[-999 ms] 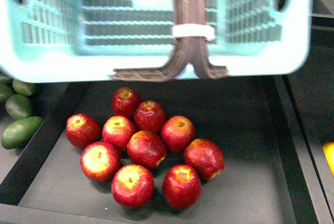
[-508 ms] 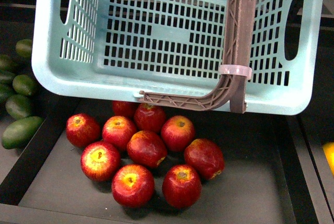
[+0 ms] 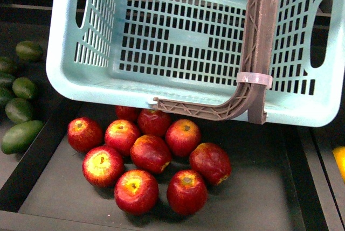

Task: Pick mango and avocado into basket

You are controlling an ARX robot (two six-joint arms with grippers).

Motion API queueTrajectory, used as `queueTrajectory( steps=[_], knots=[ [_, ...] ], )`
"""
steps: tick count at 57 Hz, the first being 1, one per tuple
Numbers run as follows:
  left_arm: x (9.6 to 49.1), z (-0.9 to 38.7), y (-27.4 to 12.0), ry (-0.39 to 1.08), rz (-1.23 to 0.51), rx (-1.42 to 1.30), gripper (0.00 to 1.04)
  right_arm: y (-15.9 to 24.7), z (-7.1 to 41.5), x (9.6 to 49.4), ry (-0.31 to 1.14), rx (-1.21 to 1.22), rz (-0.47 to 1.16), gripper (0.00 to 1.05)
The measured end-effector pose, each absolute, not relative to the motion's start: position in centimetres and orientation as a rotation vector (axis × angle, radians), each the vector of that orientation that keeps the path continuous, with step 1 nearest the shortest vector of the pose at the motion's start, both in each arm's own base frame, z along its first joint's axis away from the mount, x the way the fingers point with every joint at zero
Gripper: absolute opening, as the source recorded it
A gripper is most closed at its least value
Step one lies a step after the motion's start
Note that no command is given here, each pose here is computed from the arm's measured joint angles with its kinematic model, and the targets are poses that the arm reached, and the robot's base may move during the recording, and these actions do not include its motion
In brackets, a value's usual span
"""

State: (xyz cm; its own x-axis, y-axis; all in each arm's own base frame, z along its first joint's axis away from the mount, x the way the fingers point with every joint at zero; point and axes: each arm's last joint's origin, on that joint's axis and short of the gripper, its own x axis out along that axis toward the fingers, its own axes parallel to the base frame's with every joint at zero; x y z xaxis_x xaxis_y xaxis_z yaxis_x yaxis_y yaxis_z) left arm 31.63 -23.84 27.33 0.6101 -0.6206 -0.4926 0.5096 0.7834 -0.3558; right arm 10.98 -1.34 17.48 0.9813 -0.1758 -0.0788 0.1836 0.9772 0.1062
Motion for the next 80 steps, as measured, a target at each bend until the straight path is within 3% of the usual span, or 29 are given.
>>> queueTrajectory(
  steps=[10, 20, 29, 46, 62, 80],
  knots=[
    [31.7, 27.3, -23.8, 0.638, -0.653, -0.187, 0.09, -4.1, 21.4, 14.0, 0.056, 0.109, -0.272, 0.97],
    [31.7, 27.3, -23.8, 0.639, -0.655, -0.188, 0.09, -7.6, 21.1, 20.3, 0.245, 0.032, -0.278, 0.97],
    [31.7, 27.3, -23.8, 0.639, -0.656, -0.188, 0.09, -10.4, 17.2, 24.3, 0.383, -0.053, -0.234, 0.97],
    [31.7, 27.3, -23.8, 0.639, -0.656, -0.188, 0.09, -12.2, 8.0, 28.1, 0.559, -0.125, -0.083, 0.97],
    [31.7, 27.3, -23.8, 0.639, -0.655, -0.188, 0.09, -12.9, -0.6, 29.4, 0.693, -0.089, 0.034, 0.97],
    [31.7, 27.3, -23.8, 0.639, -0.656, -0.188, 0.09, -13.4, -5.3, 29.7, 0.742, -0.077, 0.067, 0.97]
  ],
)
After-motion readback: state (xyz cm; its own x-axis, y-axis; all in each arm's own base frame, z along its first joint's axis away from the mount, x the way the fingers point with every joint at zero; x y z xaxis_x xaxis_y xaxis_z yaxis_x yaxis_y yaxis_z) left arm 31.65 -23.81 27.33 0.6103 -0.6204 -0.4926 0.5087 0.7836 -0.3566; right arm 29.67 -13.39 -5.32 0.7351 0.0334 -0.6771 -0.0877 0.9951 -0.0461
